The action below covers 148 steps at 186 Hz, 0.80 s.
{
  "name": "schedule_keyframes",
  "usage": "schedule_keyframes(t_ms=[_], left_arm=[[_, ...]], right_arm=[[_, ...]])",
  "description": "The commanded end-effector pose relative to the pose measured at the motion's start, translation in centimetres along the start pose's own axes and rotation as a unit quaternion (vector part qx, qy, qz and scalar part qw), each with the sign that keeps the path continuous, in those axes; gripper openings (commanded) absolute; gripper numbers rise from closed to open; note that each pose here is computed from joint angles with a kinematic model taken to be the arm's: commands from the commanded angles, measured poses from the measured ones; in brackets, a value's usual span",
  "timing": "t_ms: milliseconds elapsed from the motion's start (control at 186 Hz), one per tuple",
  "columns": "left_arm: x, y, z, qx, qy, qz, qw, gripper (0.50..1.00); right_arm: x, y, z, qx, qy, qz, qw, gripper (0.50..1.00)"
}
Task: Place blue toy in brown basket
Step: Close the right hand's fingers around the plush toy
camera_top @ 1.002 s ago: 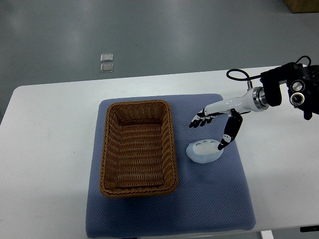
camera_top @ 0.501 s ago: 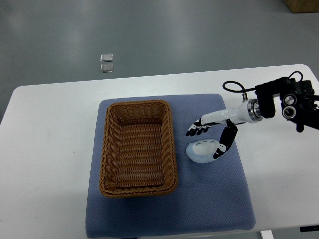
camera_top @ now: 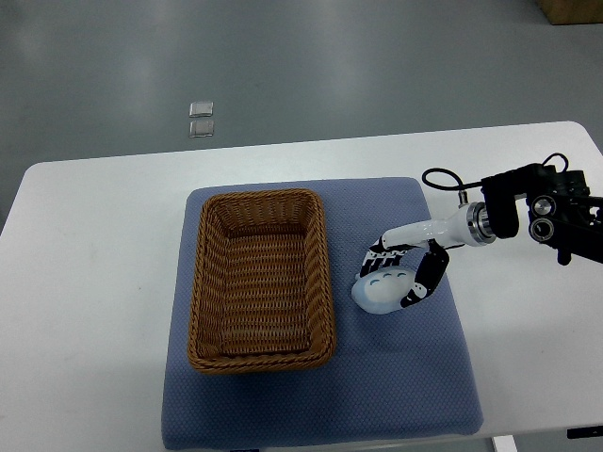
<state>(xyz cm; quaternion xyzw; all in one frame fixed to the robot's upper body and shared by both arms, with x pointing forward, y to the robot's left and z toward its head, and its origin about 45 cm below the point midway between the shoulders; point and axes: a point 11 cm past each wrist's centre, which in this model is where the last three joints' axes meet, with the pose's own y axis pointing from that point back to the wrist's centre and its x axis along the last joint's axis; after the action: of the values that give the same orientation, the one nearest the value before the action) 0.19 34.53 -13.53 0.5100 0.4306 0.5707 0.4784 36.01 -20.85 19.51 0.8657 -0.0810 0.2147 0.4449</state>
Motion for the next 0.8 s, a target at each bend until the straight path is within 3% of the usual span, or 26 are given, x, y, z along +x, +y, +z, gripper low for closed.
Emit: schedule_keyframes(t_ms=[0,70,183,237,501,792], left_arm=[[0.0,0.0,0.0,0.000,0.000,0.000,1.000,1.000],[0.0,0.0,0.0,0.000,0.000,0.000,1.000,1.000],[0.0,0.0,0.0,0.000,0.000,0.000,1.000,1.000],[0.0,0.0,0.0,0.000,0.000,0.000,1.000,1.000],[0.0,0.0,0.0,0.000,0.000,0.000,1.000,1.000],[0.0,0.0,0.0,0.000,0.000,0.000,1.000,1.000]], right_arm=[[-0.1,-0.2,0.0,0.000,0.003,0.003,1.000,0.754],[-0.2,-0.3,0.0,-0.001,0.006,0.002,1.000,0.699],[-0.4,-0.5,-0.1,-0.001,0.008,0.000,1.000,0.543],[-0.3,-0.4,-0.1,0.000,0.008,0.000,1.000,0.519],[0.6,0.4,0.0,-0.003,0.010,0.009,1.000,0.519],[5.2,3.3,-1.4,-0.011,0.044,0.054,0.998,0.527]])
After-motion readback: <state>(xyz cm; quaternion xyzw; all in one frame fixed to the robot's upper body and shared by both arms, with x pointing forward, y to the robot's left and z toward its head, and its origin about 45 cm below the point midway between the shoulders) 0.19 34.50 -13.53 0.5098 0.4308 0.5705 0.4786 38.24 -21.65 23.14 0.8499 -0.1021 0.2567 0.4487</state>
